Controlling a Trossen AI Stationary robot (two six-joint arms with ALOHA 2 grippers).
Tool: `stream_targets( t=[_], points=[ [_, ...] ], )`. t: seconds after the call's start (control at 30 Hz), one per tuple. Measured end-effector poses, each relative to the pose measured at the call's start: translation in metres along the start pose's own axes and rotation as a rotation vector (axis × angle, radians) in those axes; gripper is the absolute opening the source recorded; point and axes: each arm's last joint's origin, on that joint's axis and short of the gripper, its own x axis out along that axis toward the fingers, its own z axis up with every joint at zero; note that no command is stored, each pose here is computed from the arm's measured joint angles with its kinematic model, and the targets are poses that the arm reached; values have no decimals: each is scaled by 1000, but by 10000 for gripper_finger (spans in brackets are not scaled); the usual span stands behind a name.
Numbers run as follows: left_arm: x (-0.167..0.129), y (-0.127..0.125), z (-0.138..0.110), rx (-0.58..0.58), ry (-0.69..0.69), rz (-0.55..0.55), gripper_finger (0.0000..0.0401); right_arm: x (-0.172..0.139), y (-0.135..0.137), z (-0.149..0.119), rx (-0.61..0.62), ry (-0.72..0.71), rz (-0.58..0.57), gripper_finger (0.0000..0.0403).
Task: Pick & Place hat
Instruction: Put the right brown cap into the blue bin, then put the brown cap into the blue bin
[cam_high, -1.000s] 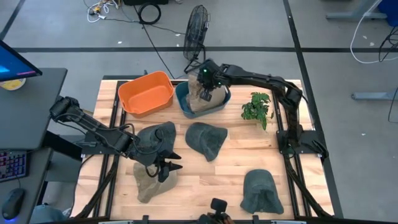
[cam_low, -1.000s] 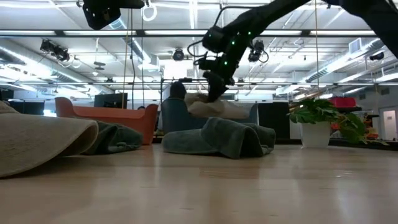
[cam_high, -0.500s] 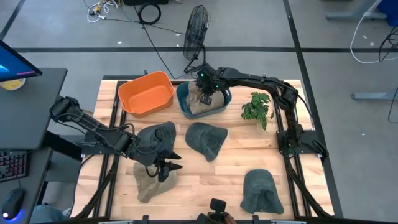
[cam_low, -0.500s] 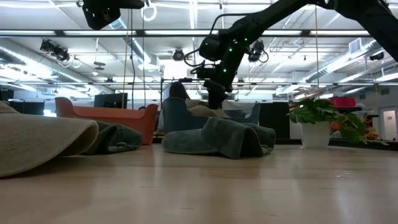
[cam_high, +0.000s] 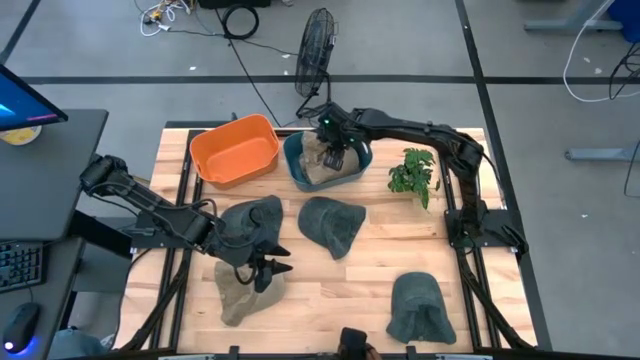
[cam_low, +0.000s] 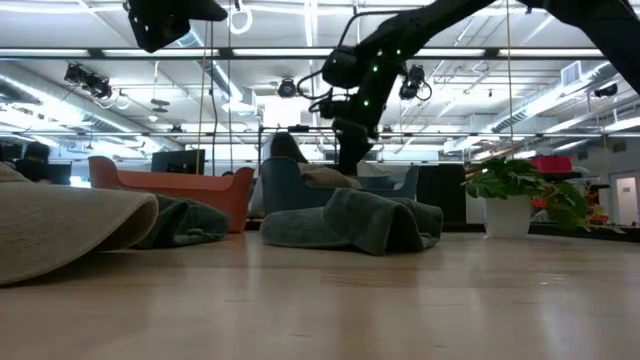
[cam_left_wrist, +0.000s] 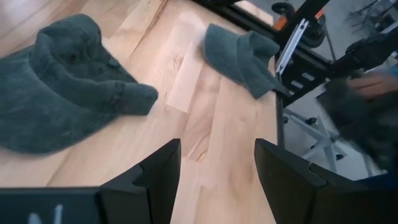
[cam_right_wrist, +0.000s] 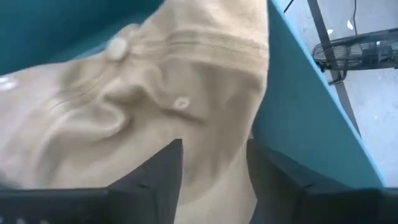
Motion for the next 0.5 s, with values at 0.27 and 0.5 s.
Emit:
stream_targets(
  t=[0.27, 0.5],
  points=[
    [0, 2, -7, -34, 117, -28, 208, -64, 22, 5, -29, -97, 15, 180],
    [-5, 13, -24, -73, 355, 42, 208, -113, 41, 3, -13, -184, 50, 174]
  ],
)
